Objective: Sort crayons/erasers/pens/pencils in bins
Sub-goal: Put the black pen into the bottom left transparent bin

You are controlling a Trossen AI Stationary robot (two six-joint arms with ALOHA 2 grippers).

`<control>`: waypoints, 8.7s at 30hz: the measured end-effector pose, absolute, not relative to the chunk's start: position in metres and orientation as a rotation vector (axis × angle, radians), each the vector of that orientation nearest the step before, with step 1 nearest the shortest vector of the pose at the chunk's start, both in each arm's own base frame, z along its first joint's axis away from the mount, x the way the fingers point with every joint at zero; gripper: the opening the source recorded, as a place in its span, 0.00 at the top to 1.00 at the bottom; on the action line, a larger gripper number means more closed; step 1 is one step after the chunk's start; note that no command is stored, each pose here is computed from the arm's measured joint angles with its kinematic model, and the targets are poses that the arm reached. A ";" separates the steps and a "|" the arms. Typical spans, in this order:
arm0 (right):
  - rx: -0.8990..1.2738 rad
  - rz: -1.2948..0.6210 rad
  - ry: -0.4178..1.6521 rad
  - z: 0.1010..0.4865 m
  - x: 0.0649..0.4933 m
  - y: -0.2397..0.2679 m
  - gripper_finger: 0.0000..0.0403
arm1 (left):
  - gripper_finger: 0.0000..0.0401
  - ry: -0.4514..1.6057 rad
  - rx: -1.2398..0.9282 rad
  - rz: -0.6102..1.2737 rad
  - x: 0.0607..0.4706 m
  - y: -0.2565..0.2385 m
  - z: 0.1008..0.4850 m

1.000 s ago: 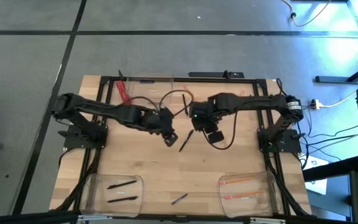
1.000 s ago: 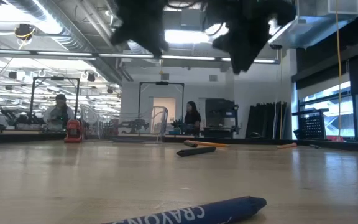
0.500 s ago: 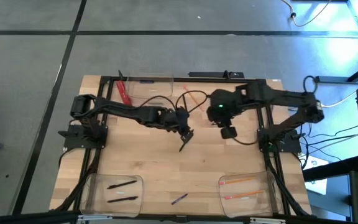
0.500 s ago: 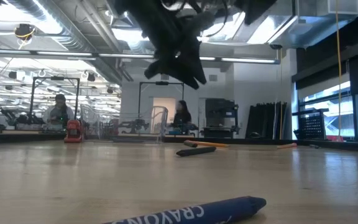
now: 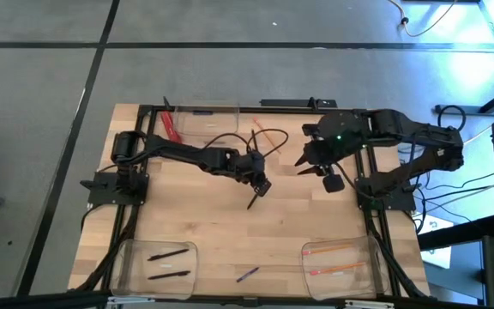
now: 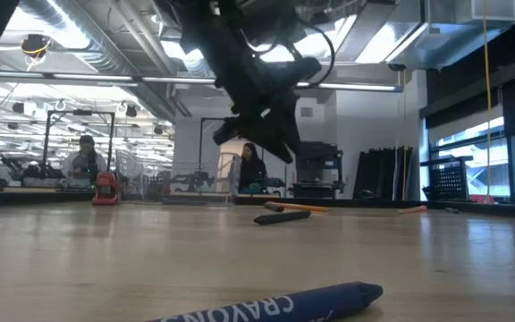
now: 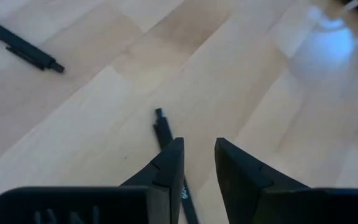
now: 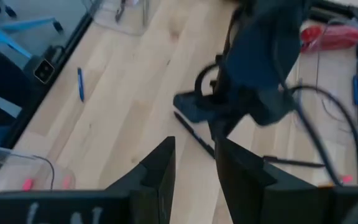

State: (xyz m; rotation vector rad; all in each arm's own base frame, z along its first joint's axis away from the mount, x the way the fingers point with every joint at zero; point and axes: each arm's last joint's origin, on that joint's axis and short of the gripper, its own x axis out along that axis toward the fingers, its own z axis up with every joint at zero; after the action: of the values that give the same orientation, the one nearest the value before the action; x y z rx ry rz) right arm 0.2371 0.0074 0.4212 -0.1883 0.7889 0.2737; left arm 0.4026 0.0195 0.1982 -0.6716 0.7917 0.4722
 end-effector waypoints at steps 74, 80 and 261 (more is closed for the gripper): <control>-0.191 0.276 0.770 0.423 0.238 0.007 0.71 | 0.47 1.167 -0.558 0.630 0.462 0.015 0.148; -0.191 0.276 0.769 0.423 0.238 0.007 0.71 | 0.47 1.153 -0.552 0.639 0.465 0.016 0.143; -0.159 0.148 0.745 0.425 0.242 0.005 0.71 | 0.78 0.989 0.247 -0.036 0.335 0.062 0.137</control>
State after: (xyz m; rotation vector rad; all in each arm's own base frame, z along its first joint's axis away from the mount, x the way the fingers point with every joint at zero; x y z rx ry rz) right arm 0.2416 0.0046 0.4252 -0.1593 0.7451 0.1484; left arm 0.3347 0.0621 0.1374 0.2470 0.9890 -0.0361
